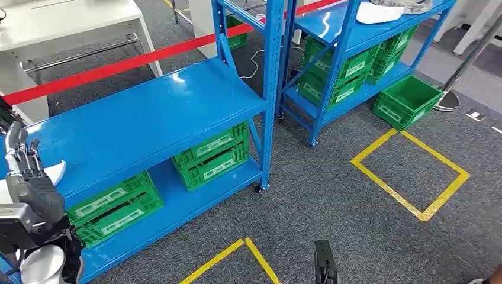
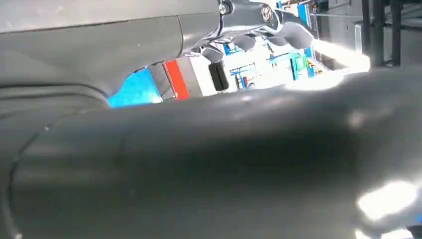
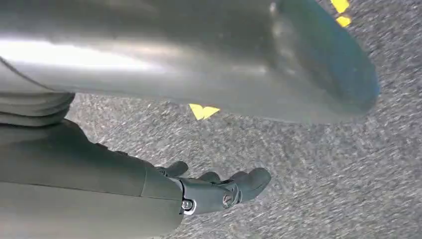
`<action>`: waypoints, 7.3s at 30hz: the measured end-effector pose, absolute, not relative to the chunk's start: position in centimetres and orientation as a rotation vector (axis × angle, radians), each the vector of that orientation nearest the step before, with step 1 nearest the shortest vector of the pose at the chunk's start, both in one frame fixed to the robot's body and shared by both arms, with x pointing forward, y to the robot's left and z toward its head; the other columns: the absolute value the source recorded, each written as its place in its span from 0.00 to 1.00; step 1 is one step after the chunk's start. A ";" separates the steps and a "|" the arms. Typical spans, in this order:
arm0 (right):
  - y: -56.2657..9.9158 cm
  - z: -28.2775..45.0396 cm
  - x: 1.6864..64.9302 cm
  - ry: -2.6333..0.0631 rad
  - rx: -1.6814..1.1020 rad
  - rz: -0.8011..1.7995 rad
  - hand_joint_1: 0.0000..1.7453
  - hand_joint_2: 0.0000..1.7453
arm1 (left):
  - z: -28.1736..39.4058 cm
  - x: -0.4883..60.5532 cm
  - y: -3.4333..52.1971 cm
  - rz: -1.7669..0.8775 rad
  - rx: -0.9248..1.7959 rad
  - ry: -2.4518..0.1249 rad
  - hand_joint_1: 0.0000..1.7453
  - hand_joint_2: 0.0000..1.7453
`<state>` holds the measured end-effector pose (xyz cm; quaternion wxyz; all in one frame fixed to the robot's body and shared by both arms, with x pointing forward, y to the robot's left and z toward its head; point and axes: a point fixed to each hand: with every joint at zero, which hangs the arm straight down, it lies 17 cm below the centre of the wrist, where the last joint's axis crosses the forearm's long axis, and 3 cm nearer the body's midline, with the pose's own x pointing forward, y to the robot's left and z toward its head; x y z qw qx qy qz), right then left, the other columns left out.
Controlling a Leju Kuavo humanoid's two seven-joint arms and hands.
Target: Take the parts from the cabinet and place them on the table.
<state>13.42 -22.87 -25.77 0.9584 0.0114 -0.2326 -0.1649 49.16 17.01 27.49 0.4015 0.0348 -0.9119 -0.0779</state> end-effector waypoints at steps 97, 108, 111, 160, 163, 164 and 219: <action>-19.4 -26.0 12.0 -0.380 0.097 -0.400 0.00 0.00 | 8.6 52.8 13.6 -1.004 0.228 -1.669 0.00 1.00; -19.4 -26.0 12.1 -0.384 0.088 -0.357 0.00 0.00 | 2.2 52.3 18.7 -1.039 0.345 -1.428 0.00 1.00; -19.4 -25.9 12.2 -0.388 0.084 -0.348 0.00 0.00 | 1.3 52.0 19.7 -1.008 0.355 -1.401 0.00 1.00; -18.8 -25.8 12.5 -0.410 0.074 -0.280 0.00 0.00 | 7.6 54.1 21.8 -1.063 1.104 -1.475 0.00 1.00; -18.8 -25.8 12.6 -0.411 0.074 -0.279 0.00 0.00 | 7.7 54.1 21.2 -1.067 1.098 -1.482 0.00 1.00; -18.8 -25.8 12.5 -0.410 0.075 -0.279 0.00 0.00 | 7.6 54.1 21.1 -1.072 1.091 -1.479 0.00 1.00; -18.5 -25.6 12.7 -0.428 0.071 -0.246 0.00 0.00 | 1.6 52.6 33.5 -1.123 1.248 -0.950 1.00 1.00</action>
